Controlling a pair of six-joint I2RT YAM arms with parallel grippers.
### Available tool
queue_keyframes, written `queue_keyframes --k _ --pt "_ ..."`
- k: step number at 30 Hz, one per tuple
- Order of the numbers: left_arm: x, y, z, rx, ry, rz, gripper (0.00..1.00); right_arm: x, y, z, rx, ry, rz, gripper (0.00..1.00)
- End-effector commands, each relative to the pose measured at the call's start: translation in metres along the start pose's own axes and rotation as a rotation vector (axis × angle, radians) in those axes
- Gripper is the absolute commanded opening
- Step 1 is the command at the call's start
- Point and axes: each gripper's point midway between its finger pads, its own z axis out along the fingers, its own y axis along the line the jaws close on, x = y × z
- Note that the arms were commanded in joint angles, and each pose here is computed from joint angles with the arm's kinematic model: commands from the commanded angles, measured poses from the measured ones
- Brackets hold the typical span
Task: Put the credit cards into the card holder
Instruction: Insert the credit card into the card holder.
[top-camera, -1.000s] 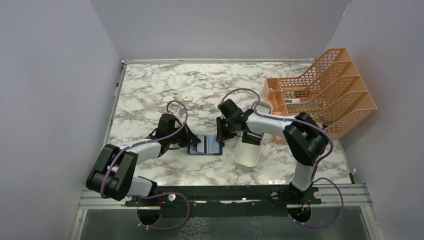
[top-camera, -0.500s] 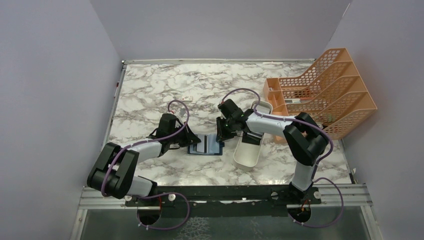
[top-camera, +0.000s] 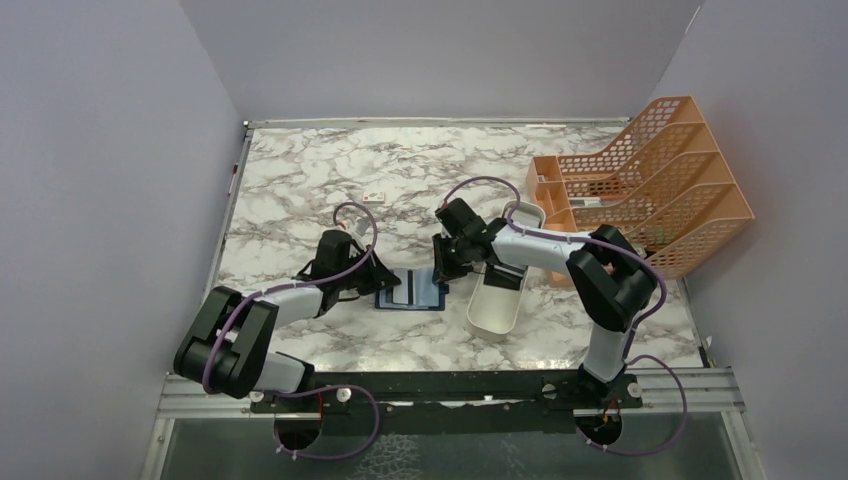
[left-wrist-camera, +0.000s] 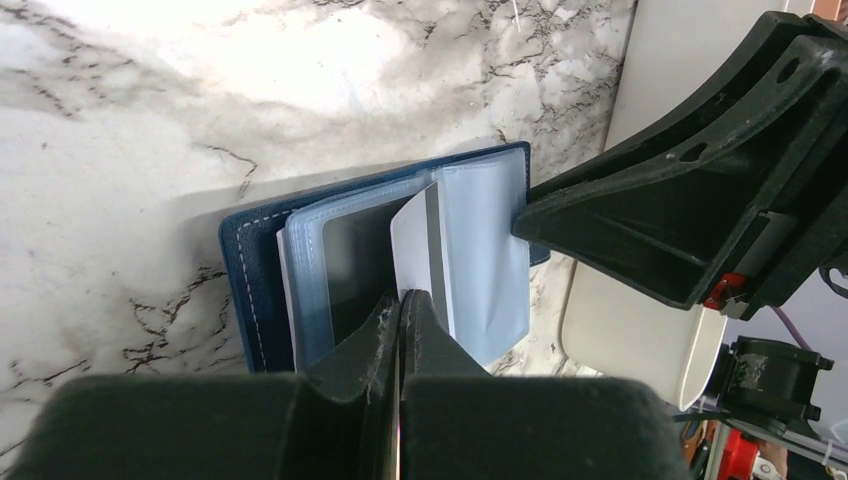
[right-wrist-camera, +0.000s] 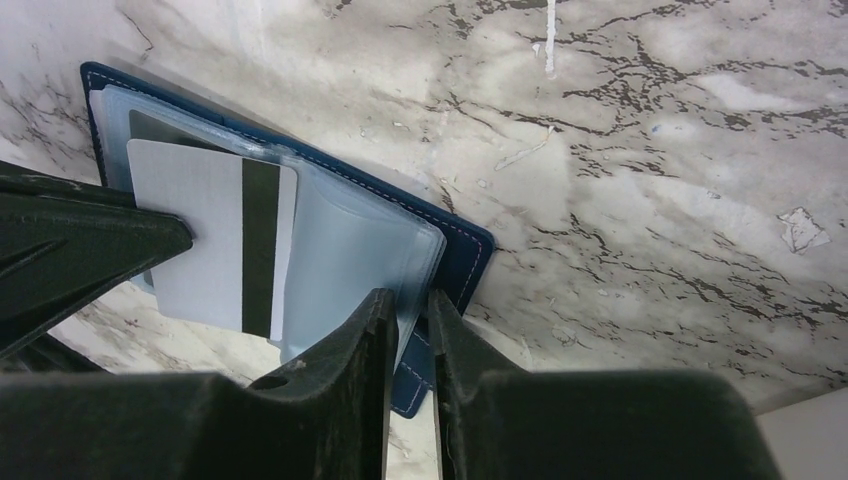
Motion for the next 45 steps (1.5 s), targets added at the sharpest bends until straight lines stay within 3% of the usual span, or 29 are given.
queue_keyframes --k 1,11,18,29,45 --pt "0.009 0.021 -0.002 -0.072 -0.034 -0.007 0.00 0.018 -0.025 0.006 0.108 0.050 -0.001 0.26" --pt "0.008 0.014 -0.005 -0.041 -0.044 0.019 0.00 0.004 0.004 -0.014 -0.015 -0.005 0.018 0.35" --pt "0.011 0.013 -0.005 -0.028 -0.030 0.021 0.00 -0.005 0.021 -0.028 -0.089 -0.040 0.020 0.24" --pt "0.011 0.002 -0.006 0.015 -0.012 0.020 0.00 -0.006 0.018 -0.024 -0.050 -0.045 0.027 0.36" --pt "0.018 -0.003 -0.006 0.049 0.026 -0.009 0.00 0.018 -0.029 0.002 0.150 0.024 0.017 0.16"
